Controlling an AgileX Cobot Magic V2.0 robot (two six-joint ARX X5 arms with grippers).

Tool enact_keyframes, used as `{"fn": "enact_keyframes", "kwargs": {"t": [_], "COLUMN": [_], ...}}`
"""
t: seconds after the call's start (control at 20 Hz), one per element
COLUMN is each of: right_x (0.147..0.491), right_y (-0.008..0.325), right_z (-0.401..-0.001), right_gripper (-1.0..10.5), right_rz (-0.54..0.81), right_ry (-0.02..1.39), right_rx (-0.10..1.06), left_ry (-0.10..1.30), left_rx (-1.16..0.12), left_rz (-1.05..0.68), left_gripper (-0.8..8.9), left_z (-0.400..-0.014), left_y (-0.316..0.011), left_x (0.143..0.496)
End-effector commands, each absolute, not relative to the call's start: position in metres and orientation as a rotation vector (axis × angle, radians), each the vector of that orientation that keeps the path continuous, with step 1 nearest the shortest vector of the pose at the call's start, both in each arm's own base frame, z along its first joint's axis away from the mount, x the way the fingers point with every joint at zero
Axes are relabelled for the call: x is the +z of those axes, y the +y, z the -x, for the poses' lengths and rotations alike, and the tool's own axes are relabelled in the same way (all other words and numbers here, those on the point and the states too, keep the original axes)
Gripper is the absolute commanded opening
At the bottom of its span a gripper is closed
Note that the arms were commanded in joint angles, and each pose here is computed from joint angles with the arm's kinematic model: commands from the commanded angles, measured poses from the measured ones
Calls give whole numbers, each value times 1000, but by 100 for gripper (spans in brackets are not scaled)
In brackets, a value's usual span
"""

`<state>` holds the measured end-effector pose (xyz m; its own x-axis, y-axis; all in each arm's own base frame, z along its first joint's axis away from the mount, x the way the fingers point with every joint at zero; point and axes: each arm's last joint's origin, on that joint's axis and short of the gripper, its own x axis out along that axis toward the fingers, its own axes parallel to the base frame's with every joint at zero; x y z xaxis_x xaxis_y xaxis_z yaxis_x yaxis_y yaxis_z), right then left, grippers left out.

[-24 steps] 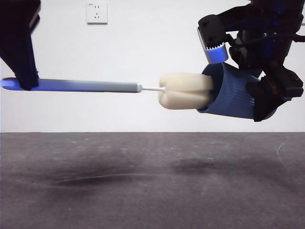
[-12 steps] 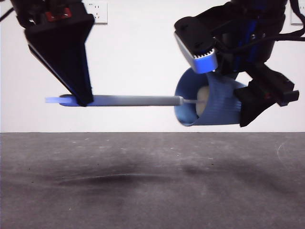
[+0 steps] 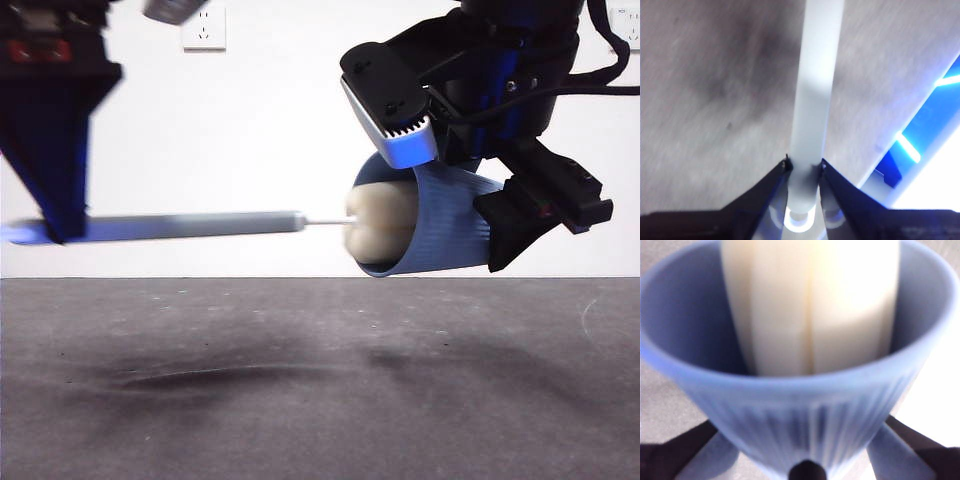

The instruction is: Pick up the cup brush,pick up the cup,insert the brush into the cup,clean the cup,put the cup brush back,put the cup back to the fixed position on the table

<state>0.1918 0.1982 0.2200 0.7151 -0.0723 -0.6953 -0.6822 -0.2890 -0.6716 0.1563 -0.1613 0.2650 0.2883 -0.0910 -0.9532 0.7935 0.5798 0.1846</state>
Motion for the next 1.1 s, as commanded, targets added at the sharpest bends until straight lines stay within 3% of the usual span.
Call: {"fn": "enact_keyframes", "kwargs": {"t": [0.05,0.4,1.1], "right_x": [218,218,218], "right_y": [199,199,201], "right_z": [-193,-192,-190], "right_gripper": [-13,-13,-13], "right_rz": [1775,1767,1759], "right_ry": [608,607,595], "right_rx": [663,668,694], "left_ry": [1157,1154,1066], "left_rx": [-626,-679,-832], "left_rz": [-737,-700,-530], "left_gripper": [-8,-8,-8], "left_z": [-148,-139,-178], "left_y": [-150,-143,-193], "left_x": [272,280,249]}}
